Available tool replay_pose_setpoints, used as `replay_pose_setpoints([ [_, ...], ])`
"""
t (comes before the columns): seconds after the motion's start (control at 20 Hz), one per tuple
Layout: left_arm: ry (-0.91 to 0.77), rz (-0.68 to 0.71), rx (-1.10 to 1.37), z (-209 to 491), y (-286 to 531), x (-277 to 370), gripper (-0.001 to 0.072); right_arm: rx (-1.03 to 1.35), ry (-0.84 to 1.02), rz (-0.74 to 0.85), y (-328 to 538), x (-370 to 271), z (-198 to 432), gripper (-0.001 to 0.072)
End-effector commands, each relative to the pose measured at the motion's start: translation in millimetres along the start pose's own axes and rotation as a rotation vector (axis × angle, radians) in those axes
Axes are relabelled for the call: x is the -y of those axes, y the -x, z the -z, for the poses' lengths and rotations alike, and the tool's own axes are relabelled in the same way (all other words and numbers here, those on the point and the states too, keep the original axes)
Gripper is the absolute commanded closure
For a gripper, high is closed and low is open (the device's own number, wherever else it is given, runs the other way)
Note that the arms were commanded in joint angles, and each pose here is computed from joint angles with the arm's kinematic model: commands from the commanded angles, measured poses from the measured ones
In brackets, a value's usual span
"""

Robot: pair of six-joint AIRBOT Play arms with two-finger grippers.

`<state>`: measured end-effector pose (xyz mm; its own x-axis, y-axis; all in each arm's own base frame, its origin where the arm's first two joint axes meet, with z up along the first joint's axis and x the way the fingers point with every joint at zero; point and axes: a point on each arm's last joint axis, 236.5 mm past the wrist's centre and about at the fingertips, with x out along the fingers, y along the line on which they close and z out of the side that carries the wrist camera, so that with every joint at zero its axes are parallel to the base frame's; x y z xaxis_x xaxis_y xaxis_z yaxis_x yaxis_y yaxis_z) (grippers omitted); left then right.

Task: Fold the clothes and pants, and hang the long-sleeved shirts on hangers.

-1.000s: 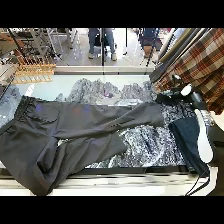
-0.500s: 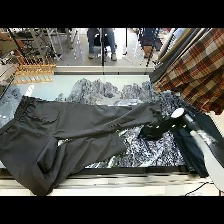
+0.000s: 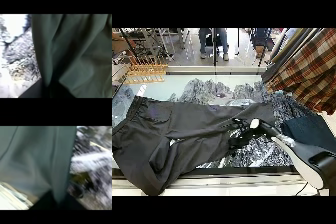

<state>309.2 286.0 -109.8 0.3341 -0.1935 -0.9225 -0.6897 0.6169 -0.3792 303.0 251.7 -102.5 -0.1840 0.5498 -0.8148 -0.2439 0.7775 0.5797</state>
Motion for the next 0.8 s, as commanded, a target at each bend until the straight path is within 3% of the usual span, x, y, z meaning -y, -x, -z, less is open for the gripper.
replay_pose_setpoints([
  [0.0,0.012,0.054,-0.007,1,-2,12,0.0691,-0.007,0.086,0.077,3,-7,-17,0.069],
  [0.15,-0.004,0.133,0.06,-13,16,29,0.0693,-0.024,0.0,0.378,99,48,-11,0.0691],
  [0.25,0.013,0.198,0.133,-31,39,45,0.0693,-0.045,-0.105,0.672,200,96,25,0.0692],
  [0.35,0.008,0.24,0.191,-40,62,63,0.0693,0.154,-0.21,0.861,300,126,33,0.0692],
  [0.5,-0.064,0.242,0.106,-16,63,85,0.0693,0.363,-0.271,0.726,341,129,22,0.0692],
  [0.75,-0.2,0.096,-0.321,94,23,73,0.0692,0.057,-0.245,0.62,290,154,83,0.0692],
])
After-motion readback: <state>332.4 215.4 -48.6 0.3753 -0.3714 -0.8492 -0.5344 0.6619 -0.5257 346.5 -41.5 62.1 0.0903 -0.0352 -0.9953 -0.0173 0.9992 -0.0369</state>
